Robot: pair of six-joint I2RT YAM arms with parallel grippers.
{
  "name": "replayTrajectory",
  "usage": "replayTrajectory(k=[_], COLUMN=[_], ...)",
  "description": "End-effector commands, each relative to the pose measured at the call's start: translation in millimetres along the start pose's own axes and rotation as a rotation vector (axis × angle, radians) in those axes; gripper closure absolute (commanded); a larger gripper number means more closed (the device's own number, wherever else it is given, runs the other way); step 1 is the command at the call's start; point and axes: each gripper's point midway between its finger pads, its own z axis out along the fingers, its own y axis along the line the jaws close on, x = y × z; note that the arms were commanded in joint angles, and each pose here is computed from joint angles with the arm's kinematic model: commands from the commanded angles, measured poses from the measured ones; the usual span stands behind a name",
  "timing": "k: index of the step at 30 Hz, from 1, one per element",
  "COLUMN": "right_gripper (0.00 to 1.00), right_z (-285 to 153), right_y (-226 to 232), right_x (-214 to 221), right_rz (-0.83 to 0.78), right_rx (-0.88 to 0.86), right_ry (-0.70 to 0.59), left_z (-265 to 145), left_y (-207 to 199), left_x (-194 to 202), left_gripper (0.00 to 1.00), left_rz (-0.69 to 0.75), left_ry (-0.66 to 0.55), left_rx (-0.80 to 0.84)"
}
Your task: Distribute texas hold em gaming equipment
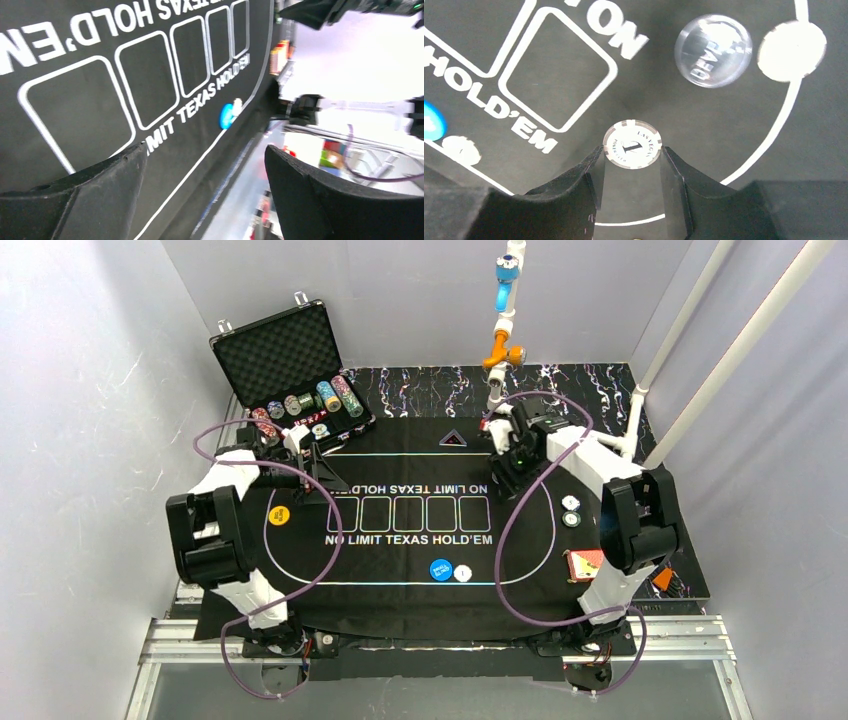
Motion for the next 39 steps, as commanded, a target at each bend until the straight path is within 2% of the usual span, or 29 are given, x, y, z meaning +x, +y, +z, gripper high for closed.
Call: replayTrajectory(k=[1,5,11,18,28,39], right_gripper=[0.64,0.64,0.64,0.65,0.65,0.65], right_z=[-10,-7,-2,-3,0,1], right_y=[39,70,116,156,193,212], right_x=[-25,-41,-65,-91,-97,-105], right_rz=[-0.07,-0.139,-0.238,-0.314,-0.392,-0.428], right_rx=[-0.063,-0.114,-0.173,-0.23,-0.268,-0.283], right_ry=[-0.076,-0.102,-0.13,-0.173,-0.184,-0.189], left_z=[5,11,30,76,109,124], left_y=[-28,-31,-36,-60,-79,-89], left_x=[-4,-8,-7,10,29,40], left_gripper=[0.17,0.25,0.35,0.4,0.53,0.56], left_rz=[-0.117,-0.176,-0.124,-0.067,-0.038,-0.008], left_ry=[-0.015,-0.021,-0.011,0.095,0.224,0.278], left_rx=[0.258,0.359,0.329,0.349,0.377,0.381])
